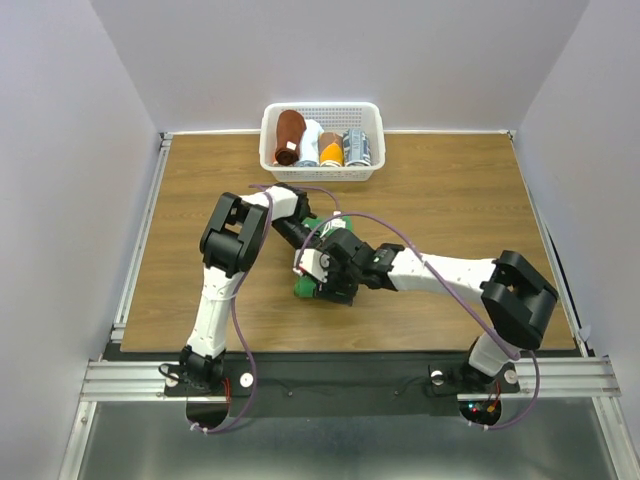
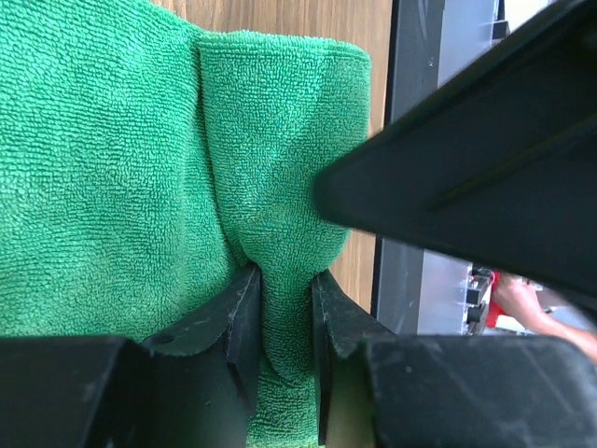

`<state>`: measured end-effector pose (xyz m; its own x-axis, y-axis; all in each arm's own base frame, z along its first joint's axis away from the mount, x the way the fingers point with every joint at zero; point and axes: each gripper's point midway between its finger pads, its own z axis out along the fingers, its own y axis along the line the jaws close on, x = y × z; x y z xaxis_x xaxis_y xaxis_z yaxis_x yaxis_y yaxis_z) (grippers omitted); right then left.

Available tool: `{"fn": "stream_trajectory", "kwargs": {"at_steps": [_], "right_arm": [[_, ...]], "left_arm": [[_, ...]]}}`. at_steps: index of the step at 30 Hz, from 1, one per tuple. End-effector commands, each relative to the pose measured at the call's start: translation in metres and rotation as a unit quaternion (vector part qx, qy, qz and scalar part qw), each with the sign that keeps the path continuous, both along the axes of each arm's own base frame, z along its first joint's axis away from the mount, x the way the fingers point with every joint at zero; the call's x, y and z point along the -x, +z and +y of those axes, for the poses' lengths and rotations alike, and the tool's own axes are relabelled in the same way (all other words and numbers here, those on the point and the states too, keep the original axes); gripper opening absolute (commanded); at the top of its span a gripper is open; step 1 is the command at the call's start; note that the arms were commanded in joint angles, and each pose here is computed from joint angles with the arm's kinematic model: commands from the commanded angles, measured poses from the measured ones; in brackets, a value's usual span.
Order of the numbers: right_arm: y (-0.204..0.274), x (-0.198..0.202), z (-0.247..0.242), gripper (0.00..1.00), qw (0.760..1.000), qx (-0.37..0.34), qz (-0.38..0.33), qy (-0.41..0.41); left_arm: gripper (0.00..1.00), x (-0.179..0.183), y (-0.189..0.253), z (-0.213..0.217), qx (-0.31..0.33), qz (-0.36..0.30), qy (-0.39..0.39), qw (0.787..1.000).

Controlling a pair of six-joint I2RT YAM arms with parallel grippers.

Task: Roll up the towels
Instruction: Roll the towel

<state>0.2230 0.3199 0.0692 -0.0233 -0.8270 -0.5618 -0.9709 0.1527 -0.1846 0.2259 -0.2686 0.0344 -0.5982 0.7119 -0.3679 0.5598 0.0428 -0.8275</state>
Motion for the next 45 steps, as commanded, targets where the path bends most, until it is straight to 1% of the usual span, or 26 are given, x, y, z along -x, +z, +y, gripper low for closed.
{"fn": "stream_trajectory", "kwargs": {"at_steps": [1,2,4,7,8,9,11,12,15,18,20,25,28,31,32,33,35,36,37,38,39,40,42,43,44,45], "right_arm": [[0.004,-0.021,0.020,0.73,0.997,-0.020,-0.077,0.008],[-0.007,-0.020,0.019,0.72,0.997,-0.011,-0.070,0.011],[-0.018,-0.017,0.017,0.61,0.998,-0.002,-0.061,0.016],[-0.034,-0.011,0.011,0.35,0.999,0.011,-0.044,0.015],[-0.038,-0.008,0.008,0.31,0.999,0.013,-0.039,0.015],[-0.040,-0.005,0.005,0.19,0.999,0.014,-0.032,0.014],[-0.042,0.002,0.003,0.05,1.000,0.009,-0.017,0.016],[-0.042,0.003,0.001,0.01,1.000,0.008,-0.011,0.015],[-0.035,0.017,-0.005,0.00,0.999,-0.004,0.032,0.029],[-0.037,0.028,-0.018,0.01,0.997,0.013,0.073,0.033],[-0.036,0.037,-0.024,0.01,0.994,0.018,0.104,0.036],[-0.023,0.046,-0.023,0.01,0.983,-0.007,0.184,0.017],[-0.015,0.044,-0.021,0.01,0.971,-0.025,0.239,0.003],[-0.015,0.036,-0.019,0.00,0.956,-0.028,0.291,-0.020],[-0.013,0.040,-0.018,0.01,0.945,-0.033,0.325,-0.026],[-0.011,0.034,-0.011,0.01,0.933,-0.050,0.355,-0.031],[-0.012,0.036,-0.011,0.01,0.911,-0.050,0.406,-0.044],[-0.010,0.031,-0.012,0.00,0.903,-0.056,0.422,-0.049],[-0.019,0.032,-0.012,0.01,0.890,-0.052,0.449,-0.053],[-0.009,0.030,-0.008,0.01,0.880,-0.067,0.468,-0.043],[-0.015,0.028,-0.008,0.01,0.868,-0.070,0.489,-0.050],[-0.012,0.024,-0.008,0.00,0.868,-0.072,0.488,-0.051],[-0.014,0.018,-0.007,0.01,0.855,-0.074,0.510,-0.057],[-0.015,0.016,-0.006,0.01,0.850,-0.076,0.518,-0.059],[-0.019,0.015,-0.006,0.01,0.836,-0.076,0.540,-0.066],[-0.021,0.013,-0.006,0.01,0.830,-0.077,0.548,-0.068]], "left_arm": [[0.13,-0.016,-0.058,0.032,-0.067,-0.086,-0.060,0.992],[0.14,-0.017,-0.058,0.032,-0.066,-0.087,-0.059,0.992],[0.14,-0.019,-0.057,0.031,-0.065,-0.092,-0.055,0.992],[0.20,-0.025,-0.052,0.030,-0.063,-0.105,-0.044,0.991],[0.26,-0.026,-0.050,0.029,-0.063,-0.109,-0.041,0.991],[0.28,-0.027,-0.046,0.028,-0.058,-0.111,-0.035,0.992],[0.35,-0.028,-0.034,0.028,-0.051,-0.118,-0.032,0.991],[0.37,-0.028,-0.029,0.031,-0.049,-0.118,-0.027,0.991],[0.45,-0.035,-0.008,0.041,-0.042,-0.137,-0.012,0.990],[0.50,-0.041,0.004,0.055,-0.049,-0.139,0.005,0.989],[0.59,-0.051,0.014,0.067,-0.050,-0.147,0.024,0.988],[0.61,-0.072,0.039,0.095,-0.049,-0.190,0.069,0.978],[0.62,-0.090,0.058,0.117,-0.038,-0.218,0.122,0.967],[0.65,-0.111,0.081,0.140,-0.037,-0.279,0.181,0.942],[0.65,-0.110,0.082,0.145,-0.041,-0.288,0.191,0.938],[0.66,-0.121,0.099,0.152,-0.046,-0.340,0.208,0.916],[0.70,-0.114,0.101,0.156,-0.056,-0.368,0.213,0.903],[0.73,-0.120,0.107,0.158,-0.056,-0.402,0.218,0.887],[0.77,-0.117,0.122,0.159,-0.064,-0.441,0.215,0.869],[0.80,-0.106,0.113,0.159,-0.075,-0.446,0.211,0.866],[0.82,-0.099,0.112,0.156,-0.092,-0.483,0.204,0.846],[0.83,-0.108,0.113,0.161,-0.105,-0.502,0.207,0.833],[0.94,-0.086,0.108,0.148,-0.112,-0.554,0.168,0.807],[0.96,-0.076,0.118,0.142,-0.104,-0.585,0.157,0.789],[0.98,-0.051,0.097,0.126,-0.094,-0.590,0.108,0.795],[0.98,-0.049,0.098,0.121,-0.094,-0.615,0.099,0.777]]}}
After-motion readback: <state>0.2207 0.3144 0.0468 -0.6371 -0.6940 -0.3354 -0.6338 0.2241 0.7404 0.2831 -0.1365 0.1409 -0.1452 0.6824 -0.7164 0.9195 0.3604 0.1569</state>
